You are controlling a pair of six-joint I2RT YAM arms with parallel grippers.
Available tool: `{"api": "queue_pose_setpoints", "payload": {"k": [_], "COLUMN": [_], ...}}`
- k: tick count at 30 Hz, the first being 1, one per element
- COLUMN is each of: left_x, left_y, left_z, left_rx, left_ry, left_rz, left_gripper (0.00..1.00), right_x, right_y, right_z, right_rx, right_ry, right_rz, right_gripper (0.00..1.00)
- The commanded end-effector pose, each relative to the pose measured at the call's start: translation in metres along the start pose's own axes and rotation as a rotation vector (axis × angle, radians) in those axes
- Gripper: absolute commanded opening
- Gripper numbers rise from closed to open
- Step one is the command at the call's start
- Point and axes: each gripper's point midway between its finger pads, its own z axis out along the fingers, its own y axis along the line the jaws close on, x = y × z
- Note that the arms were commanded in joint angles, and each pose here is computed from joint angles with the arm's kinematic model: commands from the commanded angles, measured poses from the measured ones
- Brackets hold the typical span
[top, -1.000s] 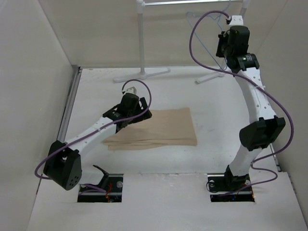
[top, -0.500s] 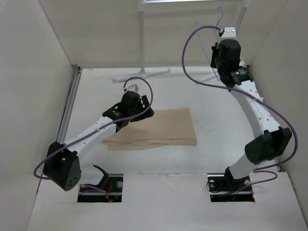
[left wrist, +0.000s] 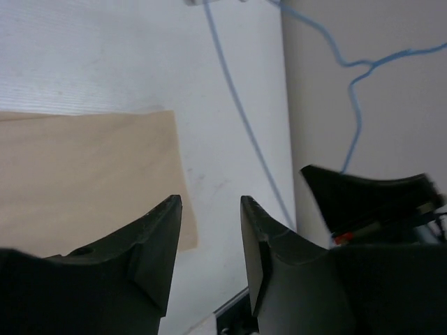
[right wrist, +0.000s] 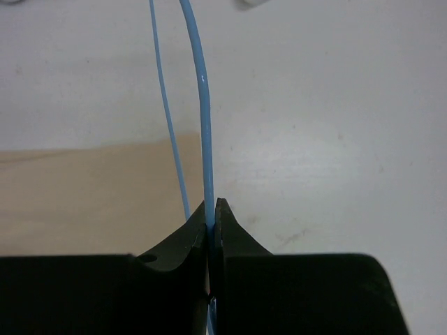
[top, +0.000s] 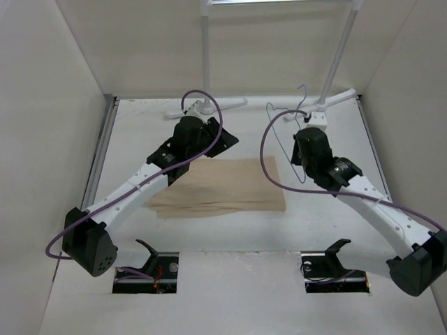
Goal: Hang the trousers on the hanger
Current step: Place trousers on hanger
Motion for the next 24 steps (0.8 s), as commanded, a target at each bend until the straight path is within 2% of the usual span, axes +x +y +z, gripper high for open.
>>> {"api": "queue_pose_setpoints", "payload": {"k": [1,6,12,16,24], "left_x": [-0.009,0.018,0.066,0.103,0.156], "left_y": [-0.059,-0.088,-0.117,-0.132,-0.110], "left_z": [-0.002,0.014,0.042,0.057,0.091], "left_rx": [0.200,0.225,0.209,0.182,0.048], "left_ry": [-0.020,0.026,0.103,0.158,0.200], "left_rz": [-0.093,-0.078,-0.021,0.032,0.137], "left_gripper": [0.38,0.53,0.52,0.48,0.49], "right_x": [0.012,0.066,0.102,0.115,0.120], "right_y": [-0.002,0.003,0.010,0.009,-0.009], "right_z": [-0.025,-0.046,-0.056,-0.064,-0.074], "right_rx": [0.051,0.114,0.118,0.076,0.023], "right_ry": [-0.020,0.051,0.112,0.136,0.111], "right_rz": [0.158,0.126,0.020,0.016,0.021], "right_gripper": [0.00,0.00,0.00,0.00,0.00]}}
